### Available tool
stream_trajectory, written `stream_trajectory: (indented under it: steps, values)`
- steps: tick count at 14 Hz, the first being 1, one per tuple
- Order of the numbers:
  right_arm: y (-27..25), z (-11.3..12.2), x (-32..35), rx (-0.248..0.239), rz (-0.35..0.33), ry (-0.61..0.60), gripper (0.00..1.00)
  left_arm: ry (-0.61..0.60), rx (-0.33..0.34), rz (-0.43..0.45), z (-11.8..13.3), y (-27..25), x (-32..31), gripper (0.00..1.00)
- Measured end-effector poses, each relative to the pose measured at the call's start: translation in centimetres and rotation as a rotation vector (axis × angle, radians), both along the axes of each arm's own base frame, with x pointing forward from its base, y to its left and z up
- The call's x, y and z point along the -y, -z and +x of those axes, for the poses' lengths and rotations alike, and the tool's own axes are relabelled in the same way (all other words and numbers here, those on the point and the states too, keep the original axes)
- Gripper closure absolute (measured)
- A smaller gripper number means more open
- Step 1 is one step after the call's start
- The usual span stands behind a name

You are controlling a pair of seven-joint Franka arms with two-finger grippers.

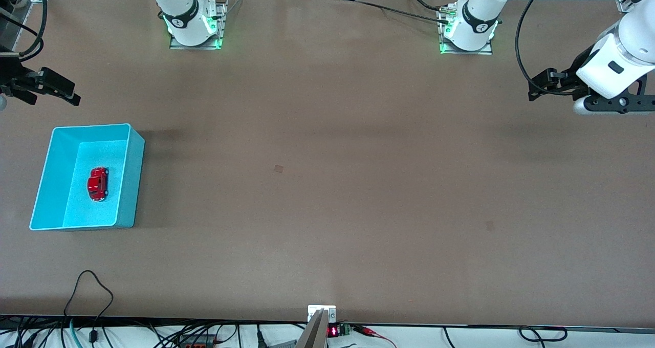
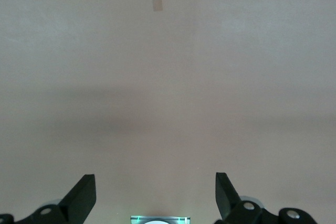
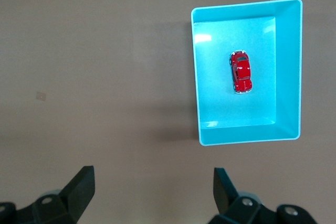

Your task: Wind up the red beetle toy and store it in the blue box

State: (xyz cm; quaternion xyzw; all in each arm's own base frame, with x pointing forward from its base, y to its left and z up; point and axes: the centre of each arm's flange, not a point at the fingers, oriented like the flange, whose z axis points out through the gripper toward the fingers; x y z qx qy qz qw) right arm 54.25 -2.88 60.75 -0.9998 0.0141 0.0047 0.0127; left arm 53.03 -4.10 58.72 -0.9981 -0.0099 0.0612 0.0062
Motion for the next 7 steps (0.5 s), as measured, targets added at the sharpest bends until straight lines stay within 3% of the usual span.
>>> stream_trajectory:
  steps: [7]
  values:
    - [0.1, -1.6, 0.1, -0.008, 0.004, 0.000, 0.00, 0.000, 0.000, 0.000, 0.0, 0.0, 0.0, 0.00]
